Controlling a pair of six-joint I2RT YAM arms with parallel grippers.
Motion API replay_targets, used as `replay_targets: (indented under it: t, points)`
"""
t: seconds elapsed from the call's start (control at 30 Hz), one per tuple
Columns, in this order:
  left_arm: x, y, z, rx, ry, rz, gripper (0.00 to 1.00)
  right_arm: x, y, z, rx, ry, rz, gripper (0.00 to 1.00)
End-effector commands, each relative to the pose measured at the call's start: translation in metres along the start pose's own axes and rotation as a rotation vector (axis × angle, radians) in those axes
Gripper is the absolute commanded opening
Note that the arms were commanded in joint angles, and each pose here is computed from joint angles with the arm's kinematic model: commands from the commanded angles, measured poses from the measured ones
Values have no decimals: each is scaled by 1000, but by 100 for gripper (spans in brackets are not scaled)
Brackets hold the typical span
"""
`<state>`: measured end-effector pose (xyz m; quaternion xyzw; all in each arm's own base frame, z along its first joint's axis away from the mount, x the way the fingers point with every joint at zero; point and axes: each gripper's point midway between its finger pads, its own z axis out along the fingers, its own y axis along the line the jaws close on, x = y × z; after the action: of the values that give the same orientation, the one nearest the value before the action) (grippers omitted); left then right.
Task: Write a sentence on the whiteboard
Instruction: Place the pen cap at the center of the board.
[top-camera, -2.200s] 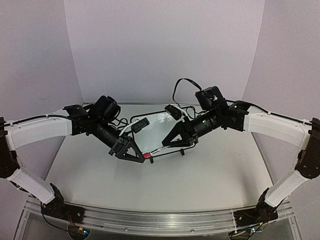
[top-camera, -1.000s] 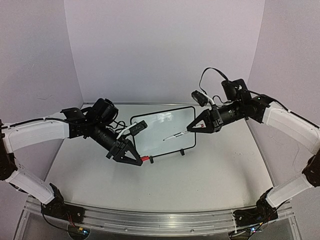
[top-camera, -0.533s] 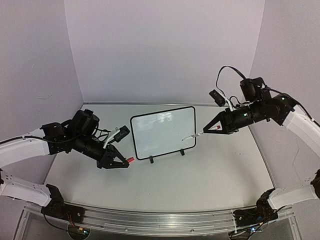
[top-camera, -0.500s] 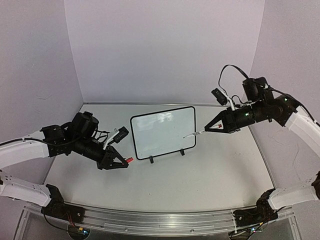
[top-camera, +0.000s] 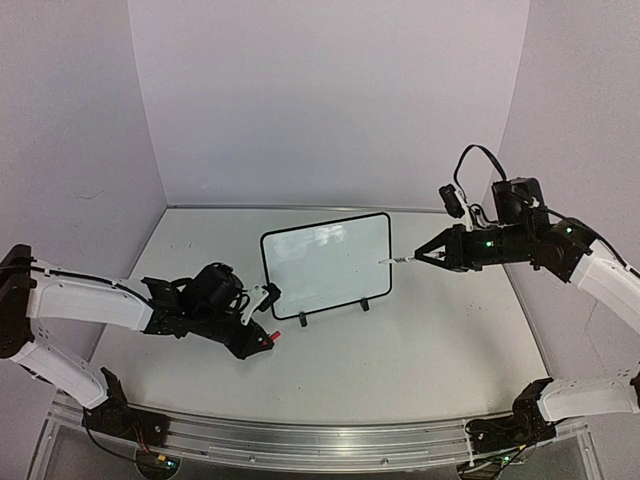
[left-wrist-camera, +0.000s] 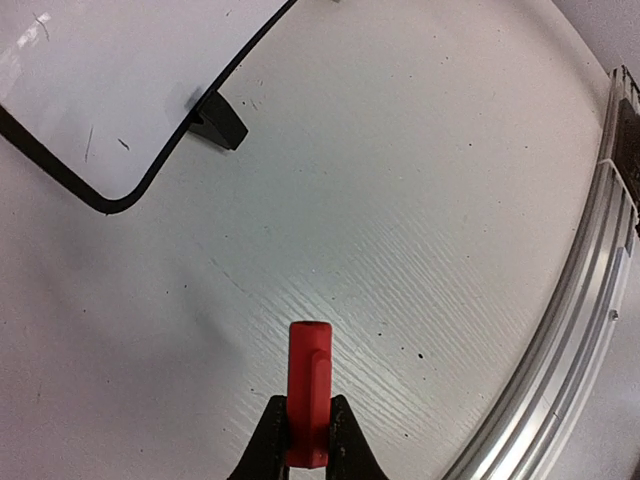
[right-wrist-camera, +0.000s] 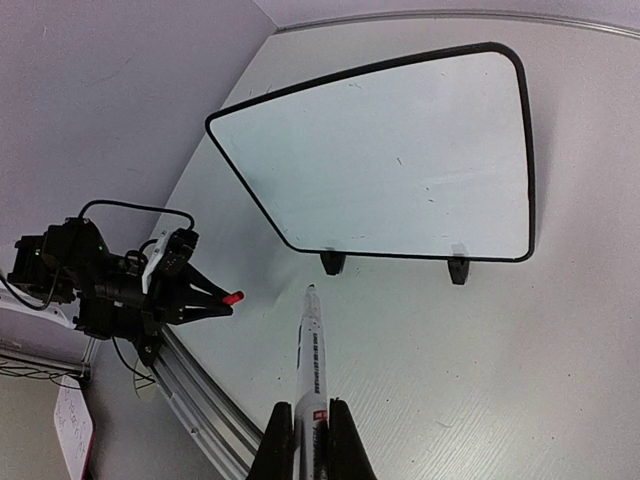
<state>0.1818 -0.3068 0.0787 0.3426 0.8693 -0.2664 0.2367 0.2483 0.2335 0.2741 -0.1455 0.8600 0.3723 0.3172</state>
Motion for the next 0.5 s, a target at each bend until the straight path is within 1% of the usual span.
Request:
replay_targets:
  t: [0.0,0.27,0.37,0.4,0.47]
  points:
    - [-14,2,19,-34,-49,40,1,-21,4,-7,-10,-115,-14,0]
    - [-2,8,44,-70,26,69,10,-19,-2,-1,4,-114,-19,0]
    - [0,10,45,-77,30,63,20,-18,-3,2,4,-107,-18,0]
    - [0,11,45,-83,31,59,26,-17,-3,3,4,-106,-17,0]
    - [2,13,44,-93,30,52,34,-16,-4,3,4,-104,-15,0]
